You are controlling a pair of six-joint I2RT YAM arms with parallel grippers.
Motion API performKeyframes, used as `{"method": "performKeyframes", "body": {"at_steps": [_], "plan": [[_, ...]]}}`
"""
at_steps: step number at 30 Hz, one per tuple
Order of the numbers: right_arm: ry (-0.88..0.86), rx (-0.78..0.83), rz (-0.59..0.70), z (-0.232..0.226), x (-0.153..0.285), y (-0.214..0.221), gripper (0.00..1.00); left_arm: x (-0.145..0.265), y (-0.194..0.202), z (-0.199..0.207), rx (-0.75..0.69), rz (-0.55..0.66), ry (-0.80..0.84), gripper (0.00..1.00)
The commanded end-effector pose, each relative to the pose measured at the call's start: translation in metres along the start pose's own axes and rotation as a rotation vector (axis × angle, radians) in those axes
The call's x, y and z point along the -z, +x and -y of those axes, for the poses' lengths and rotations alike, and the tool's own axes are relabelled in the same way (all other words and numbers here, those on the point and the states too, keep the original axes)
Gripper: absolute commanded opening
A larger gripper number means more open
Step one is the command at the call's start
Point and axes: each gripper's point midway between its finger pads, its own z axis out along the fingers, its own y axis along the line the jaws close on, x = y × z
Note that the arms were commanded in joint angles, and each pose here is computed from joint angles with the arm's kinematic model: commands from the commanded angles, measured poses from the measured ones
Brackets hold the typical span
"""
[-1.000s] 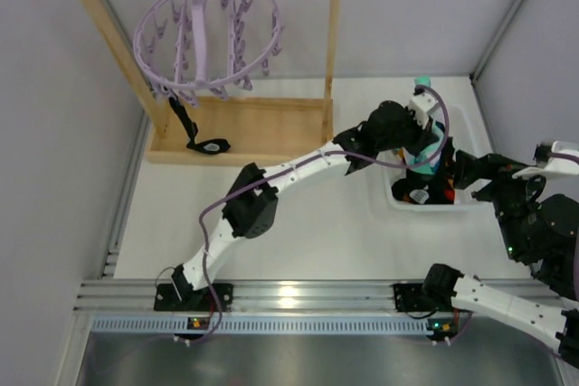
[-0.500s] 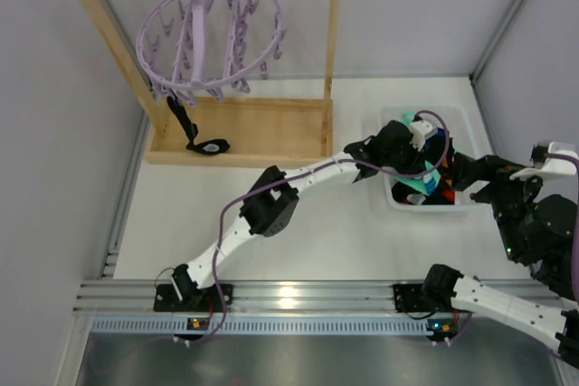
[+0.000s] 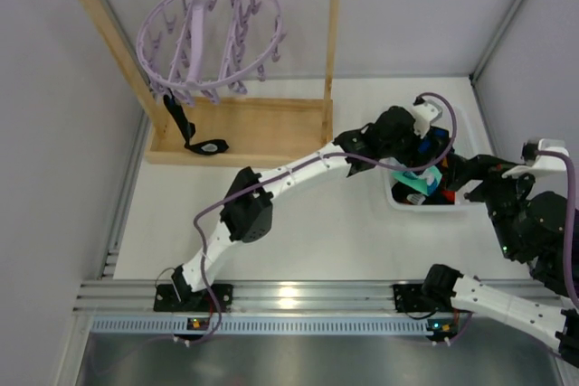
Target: Remove the socks clipped to the hanger
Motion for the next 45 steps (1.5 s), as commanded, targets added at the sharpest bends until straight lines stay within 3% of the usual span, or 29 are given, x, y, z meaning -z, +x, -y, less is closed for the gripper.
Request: {"method": "performKeyframes", "body": {"at_steps": [1,5,6,8,10,12,13,14,16,22,25,30,31,39,45], "plan": [[0.002,0.019,-0.016,-0.009,-0.006,0.006,0.77,0.050,-0.053,-0.010,-0.016,0.083,-0.072,0.98],[-0.011,0.000,-0.013,-0.014,-0.008,0.005,0.78,0.103,-0.071,-0.034,0.038,0.125,-0.225,0.98],[-0.018,-0.010,-0.006,-0.015,-0.008,0.004,0.79,0.106,-0.041,-0.045,0.053,0.066,-0.278,0.98],[-0.027,-0.020,0.001,-0.018,-0.009,0.003,0.83,0.145,-0.042,-0.067,0.070,0.093,-0.427,0.98],[-0.034,-0.022,0.005,-0.023,-0.012,0.005,0.87,0.166,0.002,-0.087,0.082,0.025,-0.544,0.98],[-0.041,-0.014,-0.002,-0.030,-0.016,0.009,0.94,0.212,0.000,-0.107,0.117,0.081,-0.687,0.98],[-0.048,-0.018,0.002,-0.034,-0.018,0.009,0.97,0.223,0.036,-0.116,0.103,0.021,-0.741,0.98],[-0.054,-0.012,-0.004,-0.038,-0.020,0.012,0.99,0.255,0.025,-0.126,0.121,0.081,-0.818,0.98],[-0.066,-0.006,-0.008,-0.046,-0.024,0.014,0.99,0.293,0.047,-0.138,0.145,0.093,-0.890,0.98],[-0.132,0.015,-0.027,-0.077,-0.037,0.025,0.99,0.390,0.091,-0.187,0.343,0.215,-1.030,0.98],[-0.161,0.036,-0.042,-0.091,-0.042,0.031,0.99,0.424,0.116,-0.214,0.366,0.215,-1.130,0.98],[-0.219,0.034,-0.039,-0.110,-0.046,0.033,0.99,0.454,0.131,-0.260,0.292,0.217,-1.332,0.98],[-0.228,0.031,-0.039,-0.112,-0.047,0.034,0.99,0.445,0.116,-0.270,0.295,0.310,-1.291,0.98],[-0.316,0.052,-0.072,-0.127,-0.044,0.049,0.99,0.482,0.138,-0.353,0.340,0.499,-1.411,0.98],[-0.338,0.078,-0.081,-0.131,-0.044,0.056,0.99,0.467,0.168,-0.401,0.373,0.470,-1.407,0.98]]}}
